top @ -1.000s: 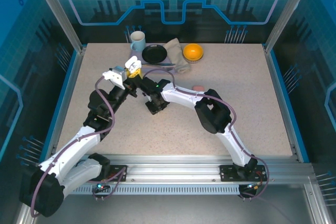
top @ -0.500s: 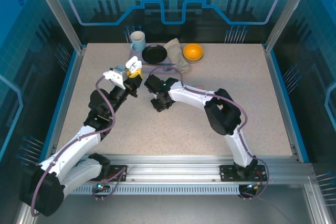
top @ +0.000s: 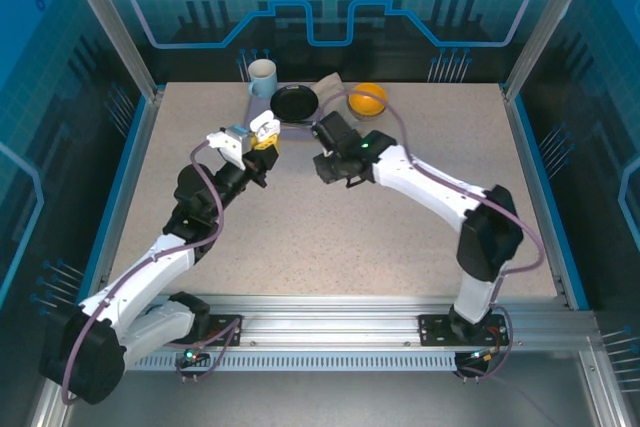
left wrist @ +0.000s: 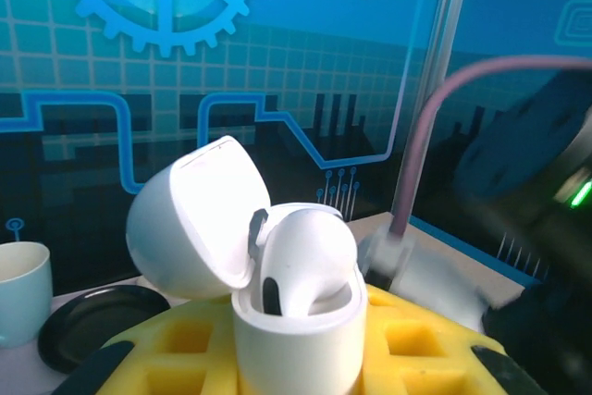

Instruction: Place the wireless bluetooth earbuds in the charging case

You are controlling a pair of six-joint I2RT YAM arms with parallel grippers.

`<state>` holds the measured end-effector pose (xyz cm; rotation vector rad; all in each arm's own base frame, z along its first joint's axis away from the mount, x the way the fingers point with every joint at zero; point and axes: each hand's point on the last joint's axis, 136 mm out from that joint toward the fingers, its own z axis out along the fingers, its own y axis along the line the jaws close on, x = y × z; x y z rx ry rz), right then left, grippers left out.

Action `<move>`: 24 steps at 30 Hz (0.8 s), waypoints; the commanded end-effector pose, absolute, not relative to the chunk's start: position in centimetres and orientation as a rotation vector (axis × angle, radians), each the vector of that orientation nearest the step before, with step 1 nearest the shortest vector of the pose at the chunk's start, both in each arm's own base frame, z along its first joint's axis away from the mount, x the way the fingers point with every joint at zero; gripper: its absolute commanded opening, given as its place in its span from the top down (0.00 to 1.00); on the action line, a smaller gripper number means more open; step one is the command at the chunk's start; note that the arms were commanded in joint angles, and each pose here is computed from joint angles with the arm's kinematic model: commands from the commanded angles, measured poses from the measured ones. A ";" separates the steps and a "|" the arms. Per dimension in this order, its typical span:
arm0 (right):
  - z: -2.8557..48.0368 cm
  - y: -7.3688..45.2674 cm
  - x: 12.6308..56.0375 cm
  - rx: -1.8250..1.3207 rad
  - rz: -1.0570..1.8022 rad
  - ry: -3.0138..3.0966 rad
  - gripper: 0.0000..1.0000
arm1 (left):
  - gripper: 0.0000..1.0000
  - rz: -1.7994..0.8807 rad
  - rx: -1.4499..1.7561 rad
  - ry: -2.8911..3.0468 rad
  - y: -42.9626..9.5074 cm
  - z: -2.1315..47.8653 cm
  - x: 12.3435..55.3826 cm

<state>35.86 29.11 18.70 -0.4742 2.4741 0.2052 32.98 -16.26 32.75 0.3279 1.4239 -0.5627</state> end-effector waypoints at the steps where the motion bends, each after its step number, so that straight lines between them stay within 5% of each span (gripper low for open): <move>1: 24.6 27.0 36.7 -0.398 0.220 2.313 0.75 | 1.00 -0.648 0.377 1.386 -17.5 34.7 32.7; 13: 39.6 23.2 34.4 -0.416 0.301 1.826 0.73 | 1.00 -0.811 0.581 1.417 -23.2 33.0 32.4; 24: 41.1 25.3 33.1 -0.607 0.385 1.678 0.73 | 1.00 -0.917 0.662 1.409 -27.2 33.5 33.0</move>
